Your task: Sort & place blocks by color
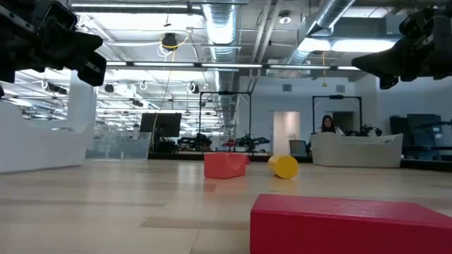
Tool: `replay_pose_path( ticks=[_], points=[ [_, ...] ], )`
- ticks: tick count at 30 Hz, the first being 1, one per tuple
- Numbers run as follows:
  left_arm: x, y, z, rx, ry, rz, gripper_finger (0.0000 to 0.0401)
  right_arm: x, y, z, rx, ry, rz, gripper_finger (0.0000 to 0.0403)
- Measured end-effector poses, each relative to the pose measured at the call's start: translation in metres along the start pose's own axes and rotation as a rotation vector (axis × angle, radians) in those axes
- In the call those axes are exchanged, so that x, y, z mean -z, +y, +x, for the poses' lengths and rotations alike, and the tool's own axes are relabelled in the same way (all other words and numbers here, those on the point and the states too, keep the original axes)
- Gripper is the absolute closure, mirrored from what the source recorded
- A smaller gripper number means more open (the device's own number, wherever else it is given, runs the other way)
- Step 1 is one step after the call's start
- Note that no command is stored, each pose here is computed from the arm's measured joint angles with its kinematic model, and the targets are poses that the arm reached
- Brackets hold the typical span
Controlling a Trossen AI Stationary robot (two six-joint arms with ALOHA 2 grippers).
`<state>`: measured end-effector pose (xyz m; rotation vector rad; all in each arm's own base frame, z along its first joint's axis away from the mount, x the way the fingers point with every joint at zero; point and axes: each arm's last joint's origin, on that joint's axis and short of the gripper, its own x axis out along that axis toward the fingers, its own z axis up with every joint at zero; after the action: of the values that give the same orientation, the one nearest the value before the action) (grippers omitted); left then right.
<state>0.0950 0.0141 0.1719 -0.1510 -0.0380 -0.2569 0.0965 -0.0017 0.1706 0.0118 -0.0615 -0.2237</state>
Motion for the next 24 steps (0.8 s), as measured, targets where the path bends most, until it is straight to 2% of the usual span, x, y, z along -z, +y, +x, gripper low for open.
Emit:
replay_pose_path(
  ticks=[4,8,17,20,24],
  points=[
    [0.0000,0.0000,0.0000,0.000,0.000,-0.002,0.0401,0.0000,0.0000,0.0000,0.000,0.000,0.000,0.0369],
    [0.0000,0.0000,0.0000,0.000,-0.001,-0.058,0.0401,0.0000,0.0000,0.0000,0.001,0.000,0.000,0.0369],
    [-0.0028,-0.0005,0.0000,0.003,-0.026,-0.007,0.0401,-0.0019,0.0000,0.0000,0.001,-0.019,0.005,0.0369],
    [-0.0030,0.0009,-0.0001,-0.045,-0.036,-0.007,0.0401,-0.0020,-0.0001,0.0000,0.001,-0.020,0.006,0.0369],
    [-0.0033,0.0045,-0.0005,-0.166,-0.056,-0.013,0.0401,-0.0023,-0.0002,0.0000,0.006,-0.023,0.006,0.0369]
  ],
)
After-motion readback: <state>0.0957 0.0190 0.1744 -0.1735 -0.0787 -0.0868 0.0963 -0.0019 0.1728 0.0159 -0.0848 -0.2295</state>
